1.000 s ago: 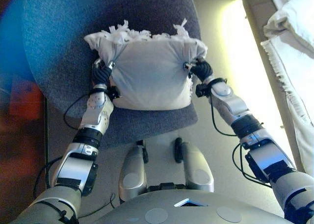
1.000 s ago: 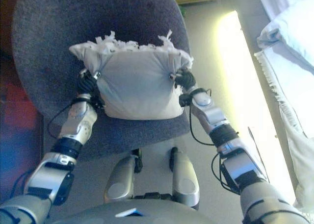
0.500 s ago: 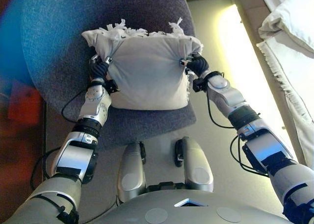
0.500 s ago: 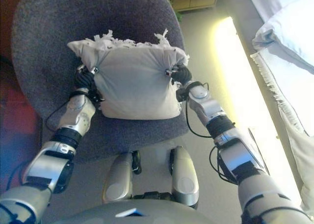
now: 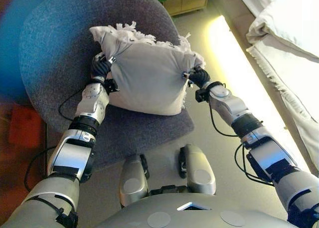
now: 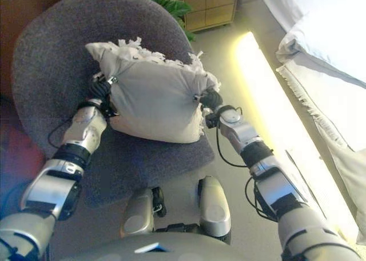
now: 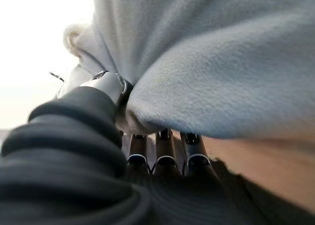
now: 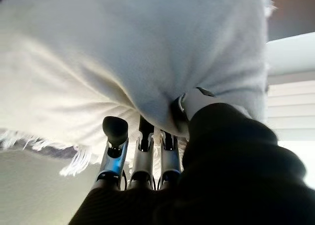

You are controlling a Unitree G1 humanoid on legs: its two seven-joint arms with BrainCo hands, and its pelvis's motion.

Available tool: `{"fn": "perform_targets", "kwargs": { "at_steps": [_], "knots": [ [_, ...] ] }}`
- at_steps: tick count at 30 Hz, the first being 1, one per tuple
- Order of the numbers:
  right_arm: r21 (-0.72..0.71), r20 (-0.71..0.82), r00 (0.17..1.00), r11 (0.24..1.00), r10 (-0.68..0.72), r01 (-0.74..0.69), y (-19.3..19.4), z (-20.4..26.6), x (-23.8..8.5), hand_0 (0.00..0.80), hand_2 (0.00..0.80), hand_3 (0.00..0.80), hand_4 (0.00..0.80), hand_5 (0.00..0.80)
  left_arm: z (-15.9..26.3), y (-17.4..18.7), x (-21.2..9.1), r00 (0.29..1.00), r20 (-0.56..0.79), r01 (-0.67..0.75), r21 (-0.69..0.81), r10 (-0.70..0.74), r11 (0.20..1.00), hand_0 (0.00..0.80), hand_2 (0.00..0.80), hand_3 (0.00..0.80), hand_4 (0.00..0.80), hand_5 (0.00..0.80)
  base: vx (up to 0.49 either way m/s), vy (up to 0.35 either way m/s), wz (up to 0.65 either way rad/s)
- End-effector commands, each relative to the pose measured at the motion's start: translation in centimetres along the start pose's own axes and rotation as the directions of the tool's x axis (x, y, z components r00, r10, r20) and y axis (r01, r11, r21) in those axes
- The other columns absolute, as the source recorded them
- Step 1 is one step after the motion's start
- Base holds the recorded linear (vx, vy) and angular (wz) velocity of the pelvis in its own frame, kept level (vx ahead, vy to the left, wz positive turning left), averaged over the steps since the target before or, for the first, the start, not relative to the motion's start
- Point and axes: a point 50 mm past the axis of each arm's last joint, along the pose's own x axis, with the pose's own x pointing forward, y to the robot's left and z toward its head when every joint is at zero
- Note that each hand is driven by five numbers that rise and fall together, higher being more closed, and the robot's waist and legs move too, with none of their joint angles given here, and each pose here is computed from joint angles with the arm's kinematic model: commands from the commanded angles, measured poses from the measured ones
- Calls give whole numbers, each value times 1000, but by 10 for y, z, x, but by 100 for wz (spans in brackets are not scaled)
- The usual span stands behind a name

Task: Pick up the cushion and take it to the sofa

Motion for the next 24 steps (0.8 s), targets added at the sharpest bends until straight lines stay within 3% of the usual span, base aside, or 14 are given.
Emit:
{"fn": "perform_targets", "kwargs": {
  "at_steps": [1,5,6,7,8,9,24],
  "knots": [
    [-9,156,963,975,220,-221,53,25,-4,800,800,800,800,800,49,-63,7,929,220,301,19,-298,953,800,800,800,800,800,9,8,-15],
    [-9,138,966,975,219,-220,52,20,-4,800,800,800,800,800,45,-56,10,955,174,234,46,-238,971,800,800,800,800,800,6,19,-12],
    [-5,134,968,976,214,-216,51,21,-4,800,800,800,800,800,44,-54,11,962,162,216,45,-220,975,558,558,558,558,558,-3,26,-14],
    [11,124,970,977,209,-212,52,21,-3,800,800,800,800,800,41,-50,12,973,138,181,36,-184,983,0,0,0,0,0,-3,26,-18],
    [15,117,971,977,211,-214,53,21,-2,97,97,97,97,97,40,-46,14,979,125,157,25,-159,987,0,0,0,0,0,-6,28,-14],
    [14,112,970,976,214,-217,54,22,-1,0,0,0,0,0,39,-43,14,983,114,140,16,-141,990,0,0,0,0,0,-10,28,-7],
    [64,150,974,981,172,-184,44,31,-2,0,0,0,0,0,32,0,16,995,41,-91,-41,93,995,0,0,0,0,0,2,0,1]
  ]
}}
